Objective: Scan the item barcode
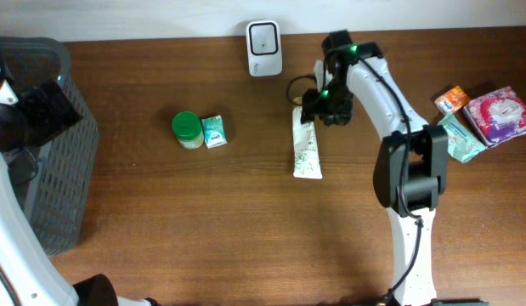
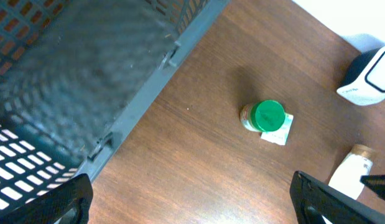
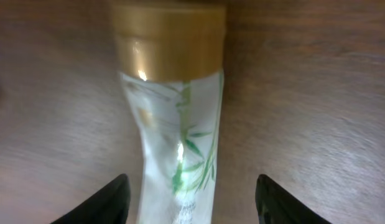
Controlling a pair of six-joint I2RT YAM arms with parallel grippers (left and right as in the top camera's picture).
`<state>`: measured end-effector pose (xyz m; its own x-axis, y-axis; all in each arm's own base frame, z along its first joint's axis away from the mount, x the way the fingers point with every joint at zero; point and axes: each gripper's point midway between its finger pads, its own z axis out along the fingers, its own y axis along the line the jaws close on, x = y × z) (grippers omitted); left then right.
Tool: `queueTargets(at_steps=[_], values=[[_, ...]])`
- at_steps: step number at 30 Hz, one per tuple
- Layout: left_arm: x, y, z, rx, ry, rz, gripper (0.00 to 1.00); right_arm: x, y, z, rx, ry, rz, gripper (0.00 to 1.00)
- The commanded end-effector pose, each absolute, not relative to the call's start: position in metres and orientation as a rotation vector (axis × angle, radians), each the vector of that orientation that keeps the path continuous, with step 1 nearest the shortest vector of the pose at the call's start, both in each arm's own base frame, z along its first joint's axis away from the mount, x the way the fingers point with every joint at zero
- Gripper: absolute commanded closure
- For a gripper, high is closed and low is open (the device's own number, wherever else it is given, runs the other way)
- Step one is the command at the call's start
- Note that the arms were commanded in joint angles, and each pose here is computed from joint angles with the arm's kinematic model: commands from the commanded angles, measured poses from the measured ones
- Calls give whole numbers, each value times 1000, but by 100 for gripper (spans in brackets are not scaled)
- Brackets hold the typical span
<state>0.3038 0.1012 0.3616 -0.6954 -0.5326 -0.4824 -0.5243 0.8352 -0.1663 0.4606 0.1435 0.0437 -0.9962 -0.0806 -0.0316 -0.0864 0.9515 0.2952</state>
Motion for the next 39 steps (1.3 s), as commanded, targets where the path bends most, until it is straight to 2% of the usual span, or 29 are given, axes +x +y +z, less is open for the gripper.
queueTargets(at_steps=[1,2,4,8,11,13,16,19,21,26,31,35,39], values=[[301,101,365,-782,2475,-27,1,440,168,15,-210,3110,563,55],[301,101,365,-782,2475,-27,1,439,179,10,-250,3096,563,66],[301,101,365,-782,2475,-27,1,441,196,14,-302,3060,569,96],[301,101,365,-782,2475,-27,1,476,214,64,-260,2926,598,96],[301,101,365,-782,2475,-27,1,555,238,147,-263,2525,649,96],[301,101,365,-782,2475,-27,1,586,235,163,-74,2414,634,96],[301,101,365,-782,2475,-27,1,614,244,187,43,2264,730,96],[301,101,365,-782,2475,-27,1,633,250,161,246,2245,839,96],[301,101,365,-782,2475,-27,1,630,258,141,286,2288,908,96],[301,101,365,-782,2475,-27,1,622,274,139,277,2307,962,96],[301,101,365,-782,2475,-27,1,639,273,165,327,2184,1043,96],[301,101,365,-782,2475,-27,1,640,270,162,332,2187,1010,96],[301,101,365,-782,2475,-27,1,639,235,131,261,2274,681,96]])
